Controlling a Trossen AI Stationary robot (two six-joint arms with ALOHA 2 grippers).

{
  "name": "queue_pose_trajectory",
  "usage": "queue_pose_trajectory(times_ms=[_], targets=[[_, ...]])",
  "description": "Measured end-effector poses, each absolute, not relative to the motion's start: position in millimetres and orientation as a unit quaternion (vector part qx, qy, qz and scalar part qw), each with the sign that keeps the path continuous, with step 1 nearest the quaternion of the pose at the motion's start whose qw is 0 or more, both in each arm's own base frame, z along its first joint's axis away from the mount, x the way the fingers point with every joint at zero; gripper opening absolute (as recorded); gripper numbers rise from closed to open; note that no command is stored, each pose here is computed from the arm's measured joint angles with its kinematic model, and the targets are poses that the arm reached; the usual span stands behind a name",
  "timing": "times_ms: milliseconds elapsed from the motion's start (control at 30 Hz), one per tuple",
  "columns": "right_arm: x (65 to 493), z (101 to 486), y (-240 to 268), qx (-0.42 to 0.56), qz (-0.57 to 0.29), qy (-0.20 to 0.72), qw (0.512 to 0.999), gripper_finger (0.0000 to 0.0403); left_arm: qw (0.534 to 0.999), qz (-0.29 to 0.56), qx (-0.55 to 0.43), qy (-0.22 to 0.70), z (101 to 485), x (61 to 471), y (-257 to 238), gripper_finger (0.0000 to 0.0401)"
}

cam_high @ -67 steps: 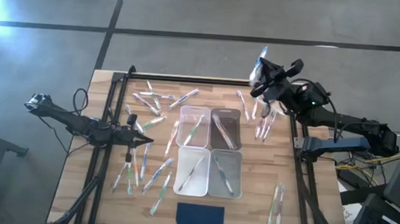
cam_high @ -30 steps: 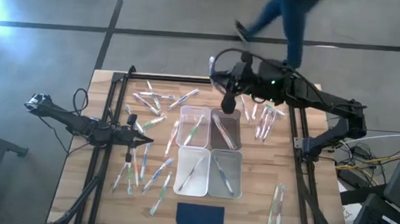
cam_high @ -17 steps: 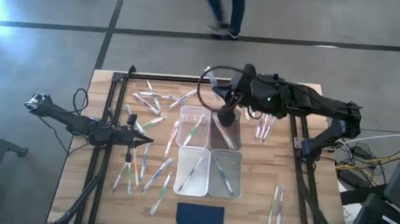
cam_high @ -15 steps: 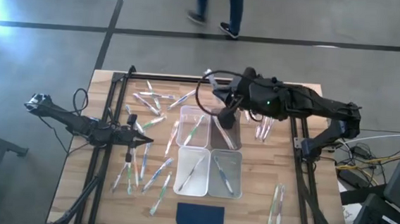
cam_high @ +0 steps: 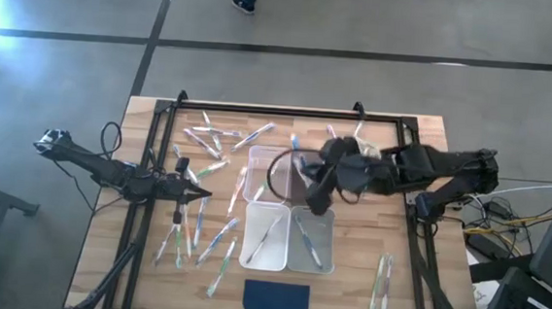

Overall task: Pick & Place Toothbrushes
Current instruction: Put the blue toothbrush into the gray bin

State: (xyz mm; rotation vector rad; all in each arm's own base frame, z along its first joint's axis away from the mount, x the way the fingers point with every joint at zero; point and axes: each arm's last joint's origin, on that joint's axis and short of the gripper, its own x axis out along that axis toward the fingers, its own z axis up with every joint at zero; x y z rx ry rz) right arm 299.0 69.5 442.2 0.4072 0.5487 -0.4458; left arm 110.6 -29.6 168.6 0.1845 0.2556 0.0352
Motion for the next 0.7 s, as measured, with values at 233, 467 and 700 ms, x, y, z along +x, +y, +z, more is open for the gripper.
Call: queue_pose_trajectory(times_ms=[233, 467, 700], targets=[[294.6, 411.0, 90.1, 0.237, -0.244, 0.309, 0.888, 0.0028, 0.987, 0.017, 0.092, 0.127, 168.6, 110.6, -29.7, 0.0005], [286.6, 373.8, 107.3, 0.260, -0.276, 0.364, 0.851, 0.0028, 0.987, 0.017, 0.092, 0.127, 168.6, 110.6, -29.7, 0.0005], [283.5, 334.6, 112.6, 0.293, -0.283, 0.435, 0.803, 0.0028, 0.987, 0.018, 0.092, 0.127, 168.7, 110.6, -29.6, 0.0005]])
